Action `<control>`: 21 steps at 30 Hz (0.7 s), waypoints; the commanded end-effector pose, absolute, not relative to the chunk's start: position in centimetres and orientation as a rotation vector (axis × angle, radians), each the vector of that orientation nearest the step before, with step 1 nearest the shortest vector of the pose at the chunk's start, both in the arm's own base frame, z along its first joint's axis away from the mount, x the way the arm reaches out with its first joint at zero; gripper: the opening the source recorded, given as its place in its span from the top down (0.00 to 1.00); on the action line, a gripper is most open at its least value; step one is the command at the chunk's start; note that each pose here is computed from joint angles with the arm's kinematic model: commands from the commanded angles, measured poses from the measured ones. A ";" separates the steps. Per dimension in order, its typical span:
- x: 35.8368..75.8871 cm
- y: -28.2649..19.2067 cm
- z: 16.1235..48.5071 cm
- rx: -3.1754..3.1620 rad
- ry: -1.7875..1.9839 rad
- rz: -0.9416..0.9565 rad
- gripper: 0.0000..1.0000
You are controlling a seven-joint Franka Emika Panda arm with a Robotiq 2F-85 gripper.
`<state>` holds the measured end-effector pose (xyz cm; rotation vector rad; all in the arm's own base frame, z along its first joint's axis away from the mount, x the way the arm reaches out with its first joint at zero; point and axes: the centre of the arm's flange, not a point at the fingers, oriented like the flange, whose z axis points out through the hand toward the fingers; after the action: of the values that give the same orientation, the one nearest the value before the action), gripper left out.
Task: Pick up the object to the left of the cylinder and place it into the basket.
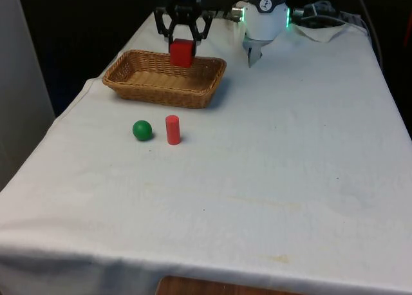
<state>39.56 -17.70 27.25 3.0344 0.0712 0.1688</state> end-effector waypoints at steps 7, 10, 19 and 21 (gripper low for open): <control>39.0 -19.5 26.9 3.022 0.066 0.175 0.94; 38.8 -20.1 26.6 3.018 0.063 0.168 0.94; 38.2 -21.5 25.7 3.009 0.047 0.169 0.94; 38.0 -21.8 25.4 3.011 0.038 0.174 0.94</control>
<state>38.37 -21.94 25.53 2.9958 0.0382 0.1487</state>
